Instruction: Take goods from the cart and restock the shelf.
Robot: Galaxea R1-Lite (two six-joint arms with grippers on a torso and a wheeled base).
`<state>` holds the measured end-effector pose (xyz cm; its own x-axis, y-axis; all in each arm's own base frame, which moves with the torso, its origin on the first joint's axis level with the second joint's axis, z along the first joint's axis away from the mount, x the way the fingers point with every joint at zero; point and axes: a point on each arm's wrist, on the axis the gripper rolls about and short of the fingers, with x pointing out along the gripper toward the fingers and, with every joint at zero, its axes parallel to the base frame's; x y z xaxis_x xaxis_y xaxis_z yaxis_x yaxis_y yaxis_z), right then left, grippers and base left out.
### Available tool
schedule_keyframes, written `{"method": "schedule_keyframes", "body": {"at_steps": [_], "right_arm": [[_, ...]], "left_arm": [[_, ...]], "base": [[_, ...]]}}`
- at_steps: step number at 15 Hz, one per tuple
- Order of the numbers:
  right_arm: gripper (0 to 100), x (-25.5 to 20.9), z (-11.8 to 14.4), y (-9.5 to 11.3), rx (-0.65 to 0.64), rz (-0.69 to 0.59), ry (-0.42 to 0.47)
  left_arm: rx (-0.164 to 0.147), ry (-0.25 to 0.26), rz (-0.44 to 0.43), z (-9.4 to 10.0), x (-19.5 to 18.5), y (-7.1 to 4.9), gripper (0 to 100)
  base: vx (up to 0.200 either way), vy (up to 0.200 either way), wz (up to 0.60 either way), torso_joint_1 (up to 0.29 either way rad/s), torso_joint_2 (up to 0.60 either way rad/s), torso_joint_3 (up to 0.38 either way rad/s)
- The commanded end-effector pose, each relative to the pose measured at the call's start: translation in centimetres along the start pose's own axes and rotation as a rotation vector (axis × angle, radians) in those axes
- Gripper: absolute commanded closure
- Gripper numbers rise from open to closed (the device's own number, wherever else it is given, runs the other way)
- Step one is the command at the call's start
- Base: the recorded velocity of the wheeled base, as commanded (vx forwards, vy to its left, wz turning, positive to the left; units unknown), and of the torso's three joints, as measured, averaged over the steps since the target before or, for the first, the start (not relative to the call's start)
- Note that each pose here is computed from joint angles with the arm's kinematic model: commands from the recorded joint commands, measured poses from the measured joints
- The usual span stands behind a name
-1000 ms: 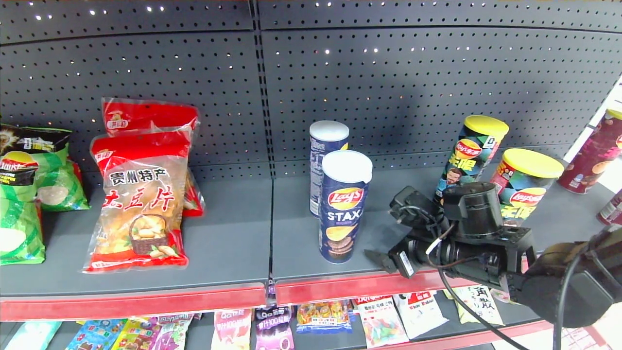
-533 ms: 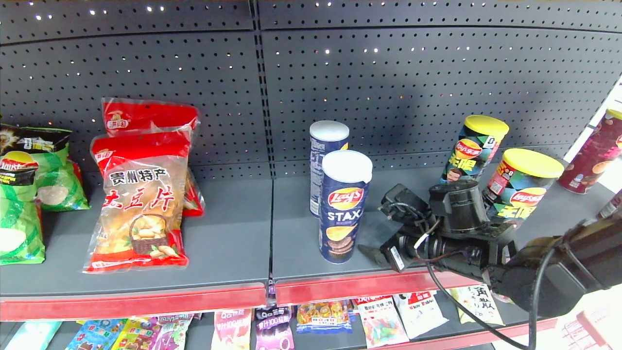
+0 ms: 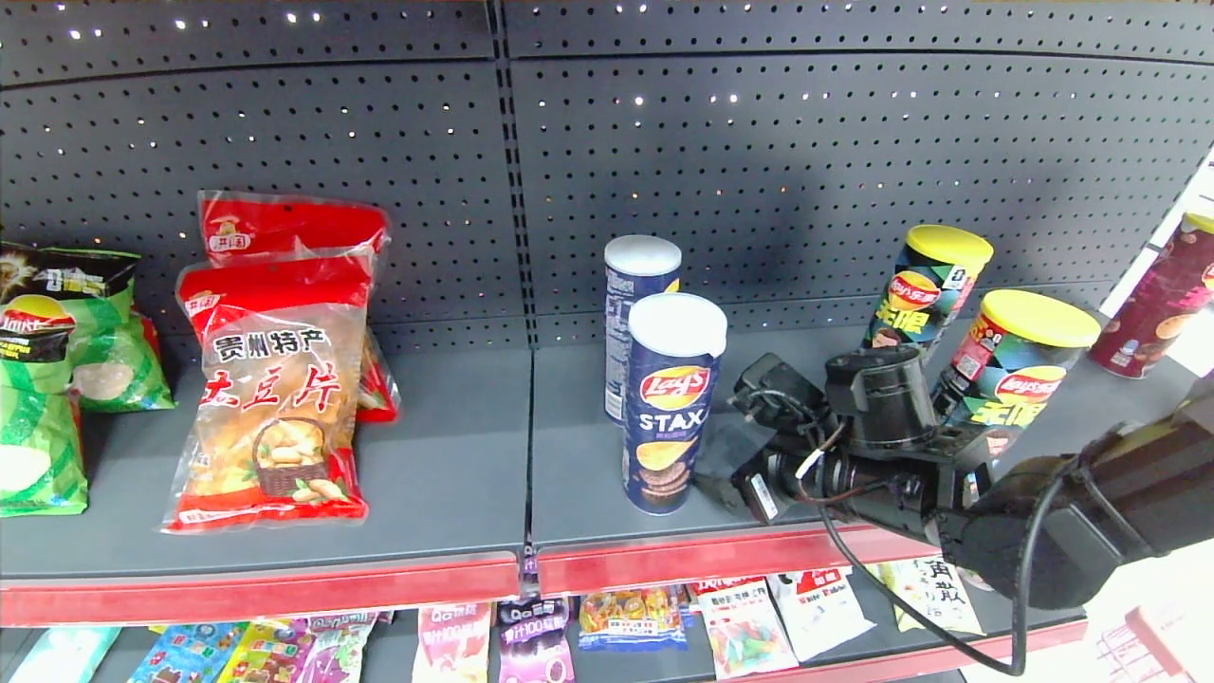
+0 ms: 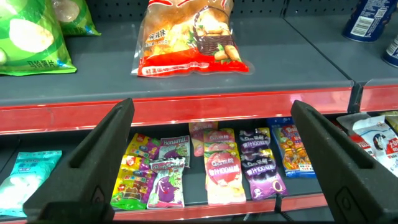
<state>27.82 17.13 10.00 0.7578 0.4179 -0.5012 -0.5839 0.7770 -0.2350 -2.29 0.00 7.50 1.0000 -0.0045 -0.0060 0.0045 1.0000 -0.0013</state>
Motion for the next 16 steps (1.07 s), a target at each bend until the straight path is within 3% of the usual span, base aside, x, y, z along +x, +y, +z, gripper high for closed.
{"method": "schedule_keyframes", "body": {"at_steps": [1, 16], "right_arm": [[0, 0.21, 0.26, 0.42, -0.006, 0.012, -0.007], [0, 0.66, 0.58, 0.79, -0.01, 0.021, -0.016]], "left_arm": [[0.0, 0.0, 0.0, 0.01, 0.0, 0.0, 0], [0.0, 0.0, 0.001, 0.01, 0.0, 0.0, 0]], "base": [[0.0, 0.0, 0.0, 0.0, 0.0, 0.0], [0.0, 0.0, 0.0, 0.0, 0.0, 0.0]]}}
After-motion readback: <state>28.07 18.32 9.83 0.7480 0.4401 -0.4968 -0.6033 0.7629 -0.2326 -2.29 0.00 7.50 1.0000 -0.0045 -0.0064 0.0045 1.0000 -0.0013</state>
